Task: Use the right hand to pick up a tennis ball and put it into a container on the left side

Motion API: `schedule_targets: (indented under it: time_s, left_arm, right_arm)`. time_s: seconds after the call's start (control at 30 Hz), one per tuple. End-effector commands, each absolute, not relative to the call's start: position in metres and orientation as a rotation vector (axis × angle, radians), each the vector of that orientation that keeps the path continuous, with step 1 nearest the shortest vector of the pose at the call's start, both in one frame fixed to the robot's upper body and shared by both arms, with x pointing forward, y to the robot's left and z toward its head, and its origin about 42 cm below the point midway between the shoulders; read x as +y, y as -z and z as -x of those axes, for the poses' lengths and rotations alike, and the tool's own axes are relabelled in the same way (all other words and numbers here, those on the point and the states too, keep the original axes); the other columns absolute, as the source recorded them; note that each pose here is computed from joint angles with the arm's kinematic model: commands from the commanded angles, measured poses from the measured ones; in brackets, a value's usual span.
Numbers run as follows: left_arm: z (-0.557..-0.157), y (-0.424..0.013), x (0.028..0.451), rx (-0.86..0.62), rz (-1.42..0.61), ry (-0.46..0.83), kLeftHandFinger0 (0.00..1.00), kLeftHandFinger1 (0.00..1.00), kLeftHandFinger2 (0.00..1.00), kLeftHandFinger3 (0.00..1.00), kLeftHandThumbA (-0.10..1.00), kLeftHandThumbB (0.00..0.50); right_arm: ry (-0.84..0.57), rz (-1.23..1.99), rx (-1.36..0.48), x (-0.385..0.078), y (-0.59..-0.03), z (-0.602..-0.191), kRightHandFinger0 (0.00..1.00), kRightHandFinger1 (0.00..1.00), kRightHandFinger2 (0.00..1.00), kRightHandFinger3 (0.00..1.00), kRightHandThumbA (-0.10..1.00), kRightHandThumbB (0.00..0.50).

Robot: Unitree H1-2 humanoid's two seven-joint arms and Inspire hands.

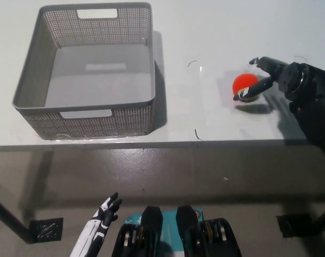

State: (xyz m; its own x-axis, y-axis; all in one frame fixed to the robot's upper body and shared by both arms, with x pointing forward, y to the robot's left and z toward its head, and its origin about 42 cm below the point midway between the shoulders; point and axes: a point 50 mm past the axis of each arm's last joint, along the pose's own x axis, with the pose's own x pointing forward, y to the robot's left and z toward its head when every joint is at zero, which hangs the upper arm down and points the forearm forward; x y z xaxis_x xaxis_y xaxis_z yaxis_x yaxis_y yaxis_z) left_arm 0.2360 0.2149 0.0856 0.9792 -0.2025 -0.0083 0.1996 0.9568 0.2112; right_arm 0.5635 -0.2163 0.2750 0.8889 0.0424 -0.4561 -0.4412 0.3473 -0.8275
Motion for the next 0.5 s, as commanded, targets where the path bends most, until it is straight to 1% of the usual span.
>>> schedule_targets:
  time_s: [0.0,0.23,0.33,0.47]
  left_arm:
    - [-0.239,-0.096,0.216,-0.077,-0.228,0.218,1.0,1.0,1.0,1.0,1.0,0.146]
    - [-0.243,-0.098,0.219,-0.089,-0.239,0.209,1.0,1.0,1.0,1.0,1.0,0.149]
    - [-0.244,-0.098,0.219,-0.084,-0.236,0.21,1.0,1.0,1.0,1.0,1.0,0.157]
    - [-0.243,-0.099,0.219,-0.082,-0.233,0.212,1.0,1.0,1.0,1.0,1.0,0.152]
  right_arm:
    - [-0.313,1.194,0.293,-0.209,-0.311,-0.577,1.0,1.0,1.0,1.0,1.0,0.495]
    - [-0.324,1.206,0.32,-0.216,-0.302,-0.582,1.0,1.0,1.0,1.0,1.0,0.497]
    - [-0.329,1.213,0.322,-0.217,-0.301,-0.583,1.0,1.0,1.0,1.0,1.0,0.497]
    - [-0.325,1.197,0.317,-0.217,-0.3,-0.583,1.0,1.0,1.0,1.0,1.0,0.5]
